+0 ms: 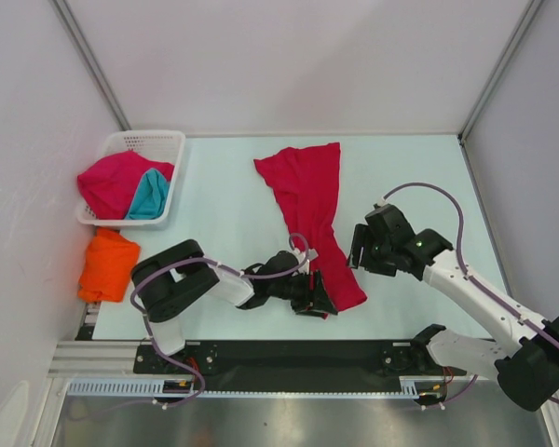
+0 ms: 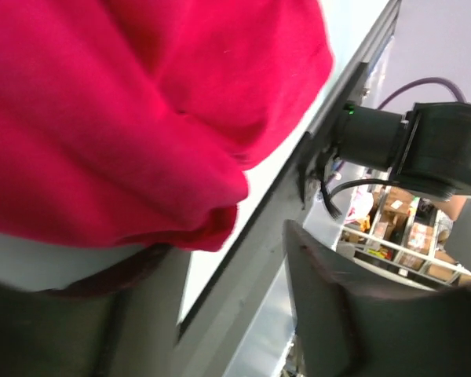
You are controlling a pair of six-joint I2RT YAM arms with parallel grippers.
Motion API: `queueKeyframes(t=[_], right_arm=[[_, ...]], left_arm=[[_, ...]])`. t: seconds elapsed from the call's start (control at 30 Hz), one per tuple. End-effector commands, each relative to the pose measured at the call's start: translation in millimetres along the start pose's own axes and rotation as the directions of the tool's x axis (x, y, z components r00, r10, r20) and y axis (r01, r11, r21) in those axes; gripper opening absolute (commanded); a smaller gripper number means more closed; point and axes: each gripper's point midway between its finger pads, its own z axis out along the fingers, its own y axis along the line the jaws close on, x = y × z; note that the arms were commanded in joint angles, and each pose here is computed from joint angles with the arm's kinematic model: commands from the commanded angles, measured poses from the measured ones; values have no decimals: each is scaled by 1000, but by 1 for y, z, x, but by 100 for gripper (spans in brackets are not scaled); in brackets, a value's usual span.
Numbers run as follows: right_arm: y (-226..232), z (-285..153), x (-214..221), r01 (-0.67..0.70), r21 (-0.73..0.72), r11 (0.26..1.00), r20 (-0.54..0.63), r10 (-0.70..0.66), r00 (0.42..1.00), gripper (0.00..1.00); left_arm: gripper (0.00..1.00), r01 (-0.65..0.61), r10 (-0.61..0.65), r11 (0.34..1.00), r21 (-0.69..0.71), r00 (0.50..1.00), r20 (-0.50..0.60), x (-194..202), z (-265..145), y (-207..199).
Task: Fold and stack the t-shirts
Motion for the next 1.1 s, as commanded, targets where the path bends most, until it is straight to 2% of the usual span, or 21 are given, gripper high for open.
queueKeyframes(t=[0.0,0.1,0.27,0.4,0.57,0.73,0.8,0.9,0.93,0.97,1.0,1.03,1.07], right_arm=[[8,-10,-13,-8,-2,1000,32,8,999,69],[15,-14,-21,2,-9,1000,38,-1,999,69],[24,-27,-28,19,-30,999,53,-18,998,69],[23,-32,-27,19,-24,1000,61,-18,998,69],[20,-24,-23,19,-15,1000,49,-18,999,69],[17,3,-39,54,12,998,65,-55,996,72],[10,26,-55,58,28,998,36,-59,998,73],[24,50,-87,49,-35,998,33,-48,998,73],[17,75,-92,51,-7,999,-2,-51,999,73],[27,78,-112,55,-22,998,30,-55,998,72],[31,89,-119,66,-20,998,27,-65,997,72],[28,111,-119,80,4,997,-8,-80,997,72],[32,120,-125,87,5,996,-13,-87,996,72]], left_arm=[[46,6,-6,987,-160,1000,5,14,1,58],[35,9,-8,990,-139,1000,10,12,4,58],[31,-2,9,992,-129,999,50,-5,10,58],[18,-4,14,990,-143,998,66,-12,13,60],[7,57,-35,983,-174,992,123,-16,-6,75],[6,185,-153,969,-161,969,195,-22,-41,96],[6,189,-155,971,-149,965,211,-24,-48,94],[7,188,-155,971,-147,965,213,-25,-52,91],[11,185,-154,972,-141,966,210,-25,-52,89],[14,184,-155,974,-133,967,202,-25,-52,86],[21,182,-155,975,-128,969,194,-24,-51,85],[38,180,-155,976,-125,970,186,-24,-51,83],[47,172,-152,978,-114,974,170,-23,-50,80]])
